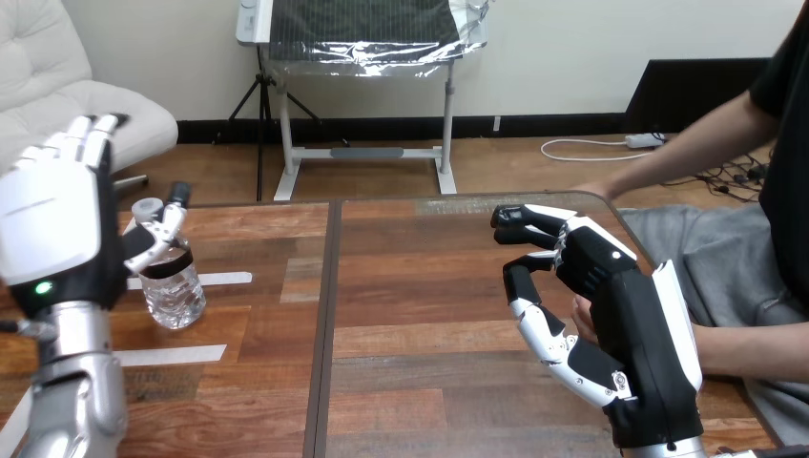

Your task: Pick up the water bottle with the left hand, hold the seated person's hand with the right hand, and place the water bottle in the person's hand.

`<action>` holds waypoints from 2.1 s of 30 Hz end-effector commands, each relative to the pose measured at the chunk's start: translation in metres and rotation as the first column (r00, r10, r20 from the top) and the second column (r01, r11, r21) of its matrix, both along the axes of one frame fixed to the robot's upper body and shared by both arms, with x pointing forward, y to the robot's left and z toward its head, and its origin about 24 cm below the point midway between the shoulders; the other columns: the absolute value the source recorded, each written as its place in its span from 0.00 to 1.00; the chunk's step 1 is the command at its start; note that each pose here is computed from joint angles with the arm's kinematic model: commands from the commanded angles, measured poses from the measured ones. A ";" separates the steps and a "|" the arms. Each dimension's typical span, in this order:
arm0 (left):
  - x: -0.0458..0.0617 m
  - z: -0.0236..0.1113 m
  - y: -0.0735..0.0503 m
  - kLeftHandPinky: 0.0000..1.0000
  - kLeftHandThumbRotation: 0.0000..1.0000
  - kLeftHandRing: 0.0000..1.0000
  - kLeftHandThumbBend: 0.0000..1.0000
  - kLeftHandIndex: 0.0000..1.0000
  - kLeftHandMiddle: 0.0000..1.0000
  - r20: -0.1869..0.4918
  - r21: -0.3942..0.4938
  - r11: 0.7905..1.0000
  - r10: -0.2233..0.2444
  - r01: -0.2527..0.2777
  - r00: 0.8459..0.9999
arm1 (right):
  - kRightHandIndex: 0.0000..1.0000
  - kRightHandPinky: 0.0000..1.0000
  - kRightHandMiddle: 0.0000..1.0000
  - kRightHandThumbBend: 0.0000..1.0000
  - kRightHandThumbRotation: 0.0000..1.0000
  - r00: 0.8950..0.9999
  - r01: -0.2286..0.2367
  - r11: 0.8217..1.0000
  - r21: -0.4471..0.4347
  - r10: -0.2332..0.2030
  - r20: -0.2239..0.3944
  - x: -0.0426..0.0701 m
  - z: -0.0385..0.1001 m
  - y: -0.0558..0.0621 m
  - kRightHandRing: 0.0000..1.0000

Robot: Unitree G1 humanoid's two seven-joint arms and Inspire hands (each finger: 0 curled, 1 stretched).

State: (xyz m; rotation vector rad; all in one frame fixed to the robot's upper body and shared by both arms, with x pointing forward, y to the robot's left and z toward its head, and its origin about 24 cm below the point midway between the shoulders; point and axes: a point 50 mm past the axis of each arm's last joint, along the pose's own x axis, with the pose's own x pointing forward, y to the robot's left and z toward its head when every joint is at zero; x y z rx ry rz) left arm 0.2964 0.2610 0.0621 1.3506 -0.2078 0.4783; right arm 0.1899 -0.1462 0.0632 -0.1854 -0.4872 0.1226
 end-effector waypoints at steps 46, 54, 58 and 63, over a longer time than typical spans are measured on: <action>0.048 0.012 -0.011 0.77 0.58 0.83 0.49 0.83 0.86 -0.083 0.083 0.996 -0.036 0.043 0.996 | 0.67 0.56 0.74 0.29 0.08 0.995 -0.015 1.000 -0.022 0.017 0.098 0.012 0.018 0.001 0.70; 0.049 0.010 -0.011 0.77 0.60 0.83 0.50 0.83 0.86 -0.098 0.096 0.995 -0.021 0.031 0.995 | 0.67 0.56 0.74 0.29 0.09 0.996 -0.015 1.000 -0.012 0.016 0.088 0.011 0.018 0.000 0.70; 0.048 0.007 -0.010 0.78 0.60 0.83 0.50 0.82 0.86 -0.115 0.092 0.996 -0.006 0.016 0.993 | 0.68 0.57 0.75 0.29 0.09 0.996 -0.019 1.000 -0.016 0.020 0.088 0.010 0.019 -0.001 0.72; 0.048 0.004 -0.009 0.77 0.57 0.82 0.50 0.82 0.85 -0.132 0.084 0.996 0.002 0.009 0.991 | 0.68 0.57 0.76 0.29 0.09 0.996 -0.021 1.000 -0.020 0.023 0.088 0.010 0.019 -0.002 0.72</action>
